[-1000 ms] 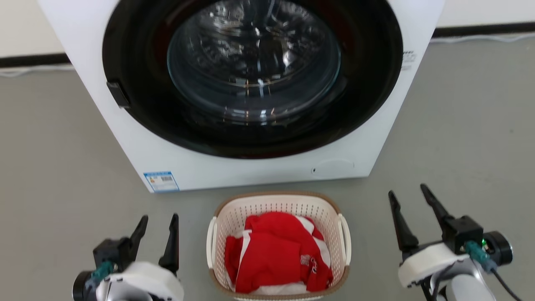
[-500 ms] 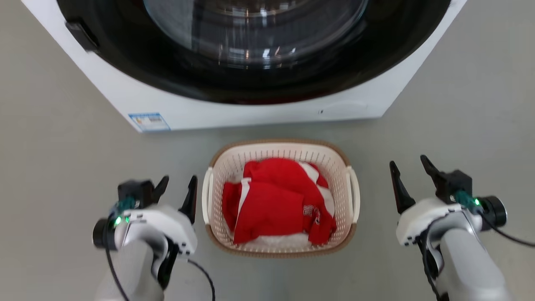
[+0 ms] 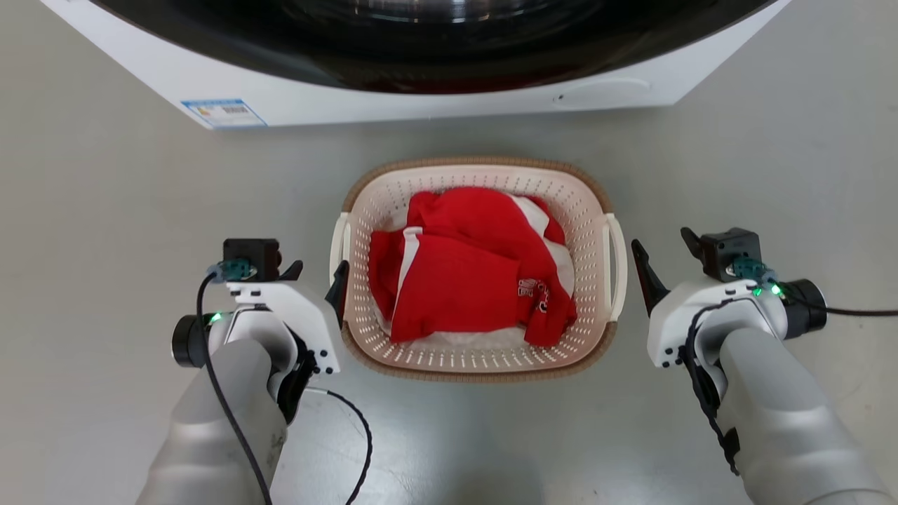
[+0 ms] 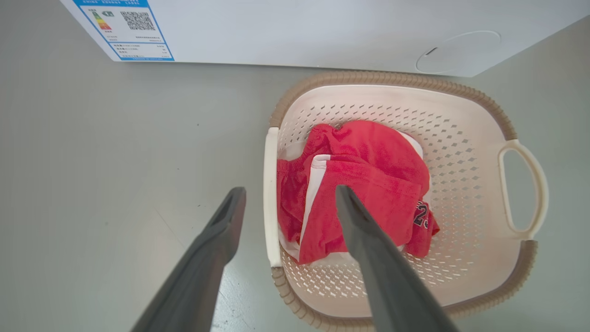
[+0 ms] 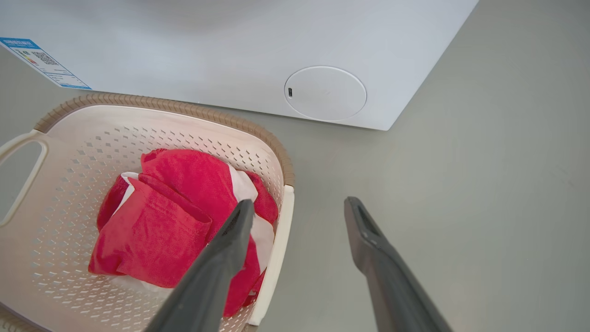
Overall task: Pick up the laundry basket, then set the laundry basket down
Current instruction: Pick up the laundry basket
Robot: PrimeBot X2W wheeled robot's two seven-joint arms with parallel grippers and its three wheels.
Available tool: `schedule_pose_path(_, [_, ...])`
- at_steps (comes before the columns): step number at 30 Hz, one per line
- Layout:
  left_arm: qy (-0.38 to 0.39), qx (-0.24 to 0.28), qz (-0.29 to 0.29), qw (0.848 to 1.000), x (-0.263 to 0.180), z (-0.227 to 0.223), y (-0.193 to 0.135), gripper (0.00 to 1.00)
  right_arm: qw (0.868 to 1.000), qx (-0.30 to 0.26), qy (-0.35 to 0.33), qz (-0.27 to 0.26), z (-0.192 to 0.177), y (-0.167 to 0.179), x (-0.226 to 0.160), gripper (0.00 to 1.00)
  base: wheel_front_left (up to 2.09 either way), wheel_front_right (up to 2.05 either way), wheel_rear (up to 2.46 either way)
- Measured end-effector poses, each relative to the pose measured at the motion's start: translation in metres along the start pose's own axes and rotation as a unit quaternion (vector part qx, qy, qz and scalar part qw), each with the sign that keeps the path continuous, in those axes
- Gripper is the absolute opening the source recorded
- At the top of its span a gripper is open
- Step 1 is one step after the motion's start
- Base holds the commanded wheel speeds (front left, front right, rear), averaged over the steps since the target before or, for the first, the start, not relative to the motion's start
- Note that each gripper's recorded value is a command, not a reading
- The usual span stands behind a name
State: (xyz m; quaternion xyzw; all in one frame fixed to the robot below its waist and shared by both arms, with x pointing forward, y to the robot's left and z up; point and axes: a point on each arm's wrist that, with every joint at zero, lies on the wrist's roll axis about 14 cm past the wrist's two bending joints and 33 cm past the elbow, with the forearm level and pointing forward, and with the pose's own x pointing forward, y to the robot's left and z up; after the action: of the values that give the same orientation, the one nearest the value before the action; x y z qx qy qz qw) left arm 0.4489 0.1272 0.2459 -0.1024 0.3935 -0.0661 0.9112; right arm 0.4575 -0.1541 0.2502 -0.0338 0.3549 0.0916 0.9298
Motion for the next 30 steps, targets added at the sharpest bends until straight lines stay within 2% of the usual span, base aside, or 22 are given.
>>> schedule_pose_path(8, [0.042, -0.004, 0.002, 0.999, 0.021, -0.019, 0.004, 1.00, 0.999, 0.008, 0.038, 0.013, -0.023, 0.006, 0.020, 1.00, 0.00, 0.00, 0.00])
schedule_pose_path(19, [0.071, 0.019, -0.012, 0.997, 0.046, -0.034, 0.003, 1.00, 0.996, 0.023, 0.080, 0.019, -0.054, 0.008, 0.035, 1.00, 0.00, 0.00, 0.00])
schedule_pose_path(30, [0.097, 0.033, -0.015, 0.995, 0.069, -0.046, 0.007, 1.00, 0.994, 0.041, 0.095, 0.029, -0.066, 0.015, 0.057, 1.00, 0.00, 0.00, 0.00])
